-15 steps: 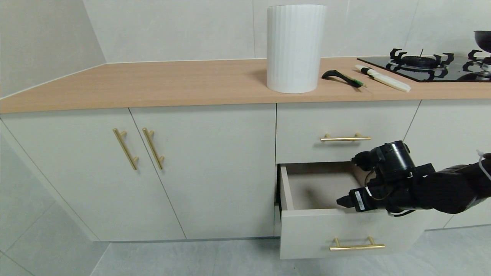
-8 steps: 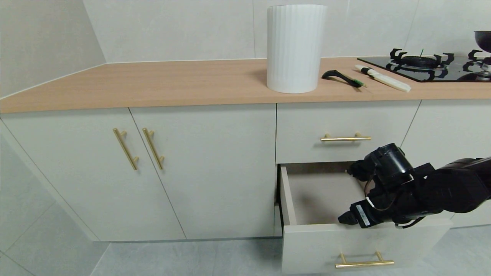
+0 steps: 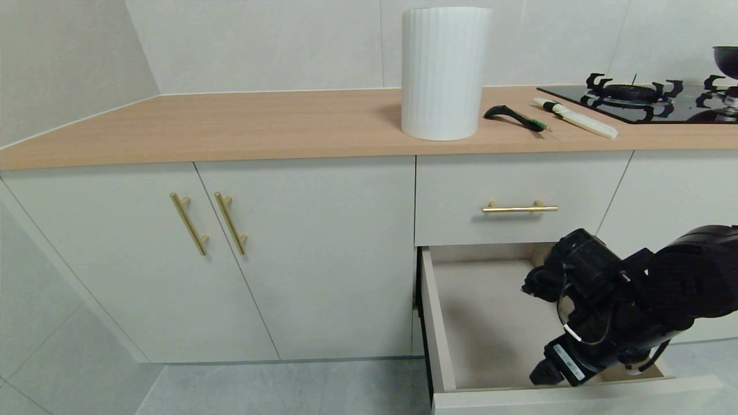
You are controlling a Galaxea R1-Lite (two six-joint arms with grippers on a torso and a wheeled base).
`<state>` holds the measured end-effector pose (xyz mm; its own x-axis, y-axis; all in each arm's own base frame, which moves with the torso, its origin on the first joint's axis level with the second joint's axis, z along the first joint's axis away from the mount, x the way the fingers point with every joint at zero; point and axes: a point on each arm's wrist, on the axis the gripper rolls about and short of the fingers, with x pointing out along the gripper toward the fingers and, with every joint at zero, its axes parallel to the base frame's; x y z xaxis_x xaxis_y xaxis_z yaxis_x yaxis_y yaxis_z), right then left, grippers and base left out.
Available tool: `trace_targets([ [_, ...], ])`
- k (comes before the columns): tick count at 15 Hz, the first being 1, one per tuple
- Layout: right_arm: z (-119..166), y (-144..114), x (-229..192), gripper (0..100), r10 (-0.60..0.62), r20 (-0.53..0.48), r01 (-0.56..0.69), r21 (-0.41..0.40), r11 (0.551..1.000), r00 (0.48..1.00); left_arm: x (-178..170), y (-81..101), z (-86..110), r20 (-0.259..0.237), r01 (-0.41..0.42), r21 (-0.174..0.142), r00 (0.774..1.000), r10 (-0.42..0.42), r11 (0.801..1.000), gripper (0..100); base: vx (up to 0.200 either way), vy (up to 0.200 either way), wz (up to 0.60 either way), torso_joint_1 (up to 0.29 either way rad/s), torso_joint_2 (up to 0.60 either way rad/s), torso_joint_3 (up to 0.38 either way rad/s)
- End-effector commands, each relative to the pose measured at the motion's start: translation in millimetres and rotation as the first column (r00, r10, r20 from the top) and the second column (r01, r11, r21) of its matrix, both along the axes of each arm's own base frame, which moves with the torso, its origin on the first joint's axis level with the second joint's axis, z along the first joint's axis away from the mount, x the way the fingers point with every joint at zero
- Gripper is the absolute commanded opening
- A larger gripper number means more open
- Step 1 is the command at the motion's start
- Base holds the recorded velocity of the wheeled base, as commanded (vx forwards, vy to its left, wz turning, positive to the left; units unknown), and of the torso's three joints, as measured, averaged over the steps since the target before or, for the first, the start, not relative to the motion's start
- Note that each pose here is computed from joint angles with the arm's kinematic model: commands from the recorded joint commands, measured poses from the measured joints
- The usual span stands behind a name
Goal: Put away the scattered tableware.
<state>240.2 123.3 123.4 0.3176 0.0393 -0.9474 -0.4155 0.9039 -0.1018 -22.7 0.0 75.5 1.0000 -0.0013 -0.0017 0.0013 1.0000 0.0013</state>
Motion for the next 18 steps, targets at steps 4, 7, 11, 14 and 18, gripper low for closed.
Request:
trace_targets([
  [4,1.3,1.6,-19.5,100,0.106,-0.114,-0.116,-0.088,0.989,0.988,0.1,0.0,0.0,-0.001,-0.001,0.000,1.000,0.001,1.000,100,0.000,0.000,0.00,0.000,0.00,0.000],
  [7,0.2,1.6,-20.3,100,0.107,-0.131,-0.120,-0.096,0.988,0.986,0.1,0.0,0.0,-0.001,0.000,0.000,1.000,0.000,1.000,100,0.000,0.000,0.00,0.000,0.00,0.000],
  [11,25.5,9.3,-2.9,100,-0.040,-0.011,0.040,0.008,0.999,0.999,0.1,0.0,0.0,-0.001,0.000,0.000,1.000,0.000,1.000,100,0.000,0.000,0.00,0.000,0.00,0.000],
  [14,50.2,3.8,11.6,100,-0.185,0.110,0.169,0.145,0.975,0.977,0.1,0.0,0.0,-0.001,0.000,0.000,1.000,0.000,1.000,100,0.000,0.000,0.00,0.000,0.00,0.000],
  [18,61.6,-9.1,21.2,100,-0.250,0.205,0.205,0.214,0.955,0.946,0.1,0.0,0.0,-0.001,0.000,0.000,1.000,0.000,1.000,100,0.000,0.000,0.00,0.000,0.00,0.000],
])
